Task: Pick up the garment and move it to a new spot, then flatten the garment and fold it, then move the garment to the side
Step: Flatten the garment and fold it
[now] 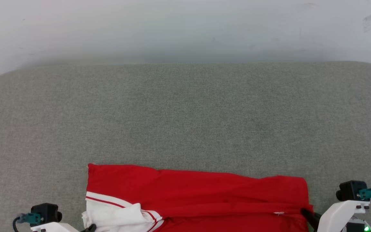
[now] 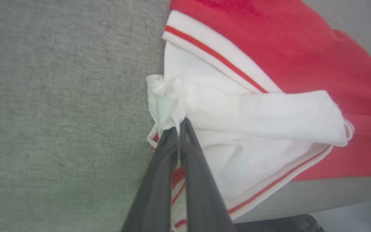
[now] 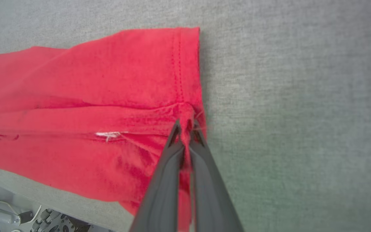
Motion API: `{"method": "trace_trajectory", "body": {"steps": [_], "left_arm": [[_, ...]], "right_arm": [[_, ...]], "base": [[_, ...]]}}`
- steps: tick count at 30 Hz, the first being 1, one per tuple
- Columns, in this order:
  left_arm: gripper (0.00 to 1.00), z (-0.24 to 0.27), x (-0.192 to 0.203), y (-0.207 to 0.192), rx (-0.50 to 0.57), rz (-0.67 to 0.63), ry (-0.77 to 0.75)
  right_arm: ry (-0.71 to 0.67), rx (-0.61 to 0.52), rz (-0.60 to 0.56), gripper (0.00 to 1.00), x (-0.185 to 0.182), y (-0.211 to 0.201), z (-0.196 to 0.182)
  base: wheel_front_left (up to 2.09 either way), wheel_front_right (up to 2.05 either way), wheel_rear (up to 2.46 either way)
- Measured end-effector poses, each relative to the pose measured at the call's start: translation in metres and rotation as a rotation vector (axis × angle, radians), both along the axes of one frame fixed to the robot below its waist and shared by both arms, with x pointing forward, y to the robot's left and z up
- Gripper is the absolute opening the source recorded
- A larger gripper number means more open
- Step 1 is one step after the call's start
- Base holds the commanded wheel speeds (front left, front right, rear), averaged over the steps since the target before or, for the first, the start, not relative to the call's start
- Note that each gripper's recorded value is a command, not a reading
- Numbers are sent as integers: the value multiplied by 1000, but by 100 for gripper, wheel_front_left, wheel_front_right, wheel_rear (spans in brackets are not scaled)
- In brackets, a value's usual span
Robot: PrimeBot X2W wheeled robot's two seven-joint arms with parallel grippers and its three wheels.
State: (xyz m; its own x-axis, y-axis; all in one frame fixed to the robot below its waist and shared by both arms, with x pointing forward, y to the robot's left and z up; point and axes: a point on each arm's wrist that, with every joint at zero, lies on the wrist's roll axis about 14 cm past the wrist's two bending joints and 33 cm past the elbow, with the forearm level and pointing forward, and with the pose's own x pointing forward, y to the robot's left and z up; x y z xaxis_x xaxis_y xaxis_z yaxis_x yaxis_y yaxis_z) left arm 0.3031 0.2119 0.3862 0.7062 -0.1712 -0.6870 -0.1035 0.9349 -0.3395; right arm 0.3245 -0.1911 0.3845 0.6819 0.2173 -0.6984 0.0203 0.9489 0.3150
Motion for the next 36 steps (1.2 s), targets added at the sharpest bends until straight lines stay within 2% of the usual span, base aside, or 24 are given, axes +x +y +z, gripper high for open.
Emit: {"method": "trace_trajectory", "body": {"steps": [2, 3, 4, 5, 6, 7, 14, 19, 25, 36], "left_arm": [[0, -6, -4, -4, -8, -8, 14], [11, -8, -5, -8, -18, -10, 18], [36, -10, -5, -10, -24, -9, 21], [55, -11, -4, -11, -23, -11, 21], [100, -10, -1, -12, -23, -13, 7], [100, -8, 3, -13, -27, -11, -8], [100, 21, 30, -10, 12, 5, -178], [100, 57, 47, -8, 45, 37, -357], [100, 102, 60, -6, 101, 73, -584], [100, 142, 63, -4, 251, 104, -807]], "right_arm": [[7, 8, -6, 0, -5, 3, -5], [8, 15, -11, 0, -6, 5, -6], [6, 19, -14, 0, -7, 6, -7], [-7, 21, -19, 9, -6, 6, -6], [-19, 25, -22, 38, -5, 7, -5], [-33, 33, -26, 100, -4, 9, -3], [-179, 40, -37, 100, 10, 10, 24], [-233, 6, -60, 100, 11, -8, 43], [-158, -76, -62, 100, 2, -36, 41], [-29, -83, 68, 100, 9, -7, 22]], "base": [[0, 0, 0], [0, 0, 0], [0, 0, 0], [0, 0, 0], [0, 0, 0], [0, 0, 0], [0, 0, 0], [0, 0, 0], [0, 0, 0], [0, 0, 0]]}}
